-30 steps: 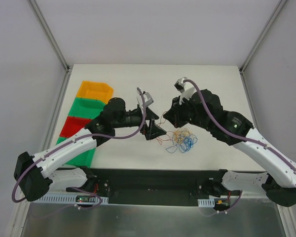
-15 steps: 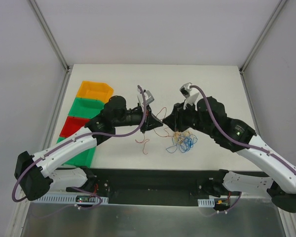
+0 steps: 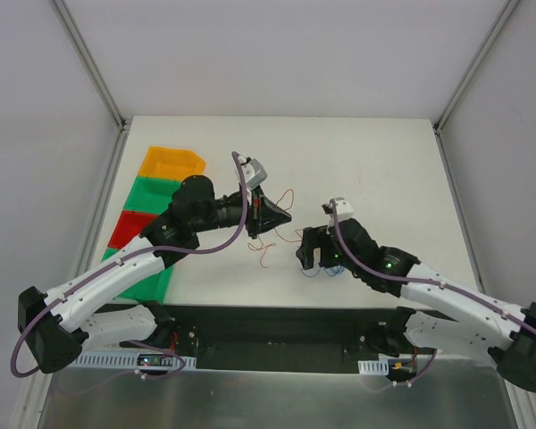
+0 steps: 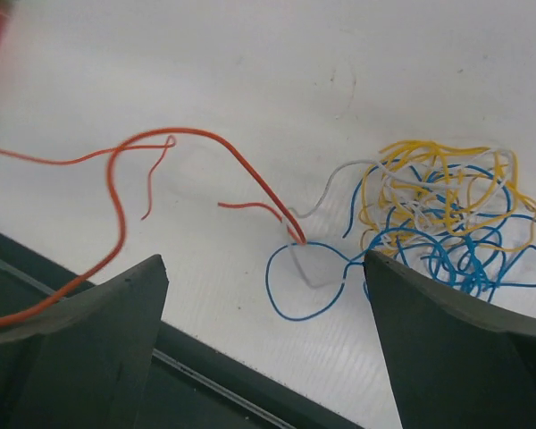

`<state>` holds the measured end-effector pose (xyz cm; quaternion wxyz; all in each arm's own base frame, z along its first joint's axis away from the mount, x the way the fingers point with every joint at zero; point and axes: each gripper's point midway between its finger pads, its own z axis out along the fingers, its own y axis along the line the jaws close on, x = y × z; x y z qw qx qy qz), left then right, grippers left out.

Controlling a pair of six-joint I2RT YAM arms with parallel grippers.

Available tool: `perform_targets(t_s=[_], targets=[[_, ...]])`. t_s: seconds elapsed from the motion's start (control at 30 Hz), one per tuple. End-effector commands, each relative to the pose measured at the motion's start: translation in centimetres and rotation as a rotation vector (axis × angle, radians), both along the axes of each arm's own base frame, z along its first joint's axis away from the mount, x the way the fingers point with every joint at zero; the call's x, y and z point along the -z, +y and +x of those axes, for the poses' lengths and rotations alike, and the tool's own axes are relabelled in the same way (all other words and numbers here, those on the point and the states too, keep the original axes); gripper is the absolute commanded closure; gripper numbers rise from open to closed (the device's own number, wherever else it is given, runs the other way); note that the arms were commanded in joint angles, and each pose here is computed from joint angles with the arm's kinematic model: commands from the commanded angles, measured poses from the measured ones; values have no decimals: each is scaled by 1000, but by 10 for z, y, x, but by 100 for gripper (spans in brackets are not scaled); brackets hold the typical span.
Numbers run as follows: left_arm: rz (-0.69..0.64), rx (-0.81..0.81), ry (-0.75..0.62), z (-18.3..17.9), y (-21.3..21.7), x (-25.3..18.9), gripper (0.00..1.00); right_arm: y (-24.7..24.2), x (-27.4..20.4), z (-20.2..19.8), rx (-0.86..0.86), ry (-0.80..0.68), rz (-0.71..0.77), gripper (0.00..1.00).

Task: Untangle the cables

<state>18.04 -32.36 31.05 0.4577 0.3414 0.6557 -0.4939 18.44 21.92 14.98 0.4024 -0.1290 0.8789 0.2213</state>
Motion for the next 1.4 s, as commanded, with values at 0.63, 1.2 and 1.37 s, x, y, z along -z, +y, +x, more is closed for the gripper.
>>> perform_targets(t_s=[0.63, 1.2, 1.37], targets=[[-141, -348, -77, -9, 87, -138, 100, -136, 90, 78, 724, 171, -222, 21], [206, -666, 64, 52, 120, -45, 100, -58, 21, 60, 53, -198, 110, 6], [214, -751, 173, 104, 141, -35, 100, -53, 20, 51, 15, -236, 168, 6]])
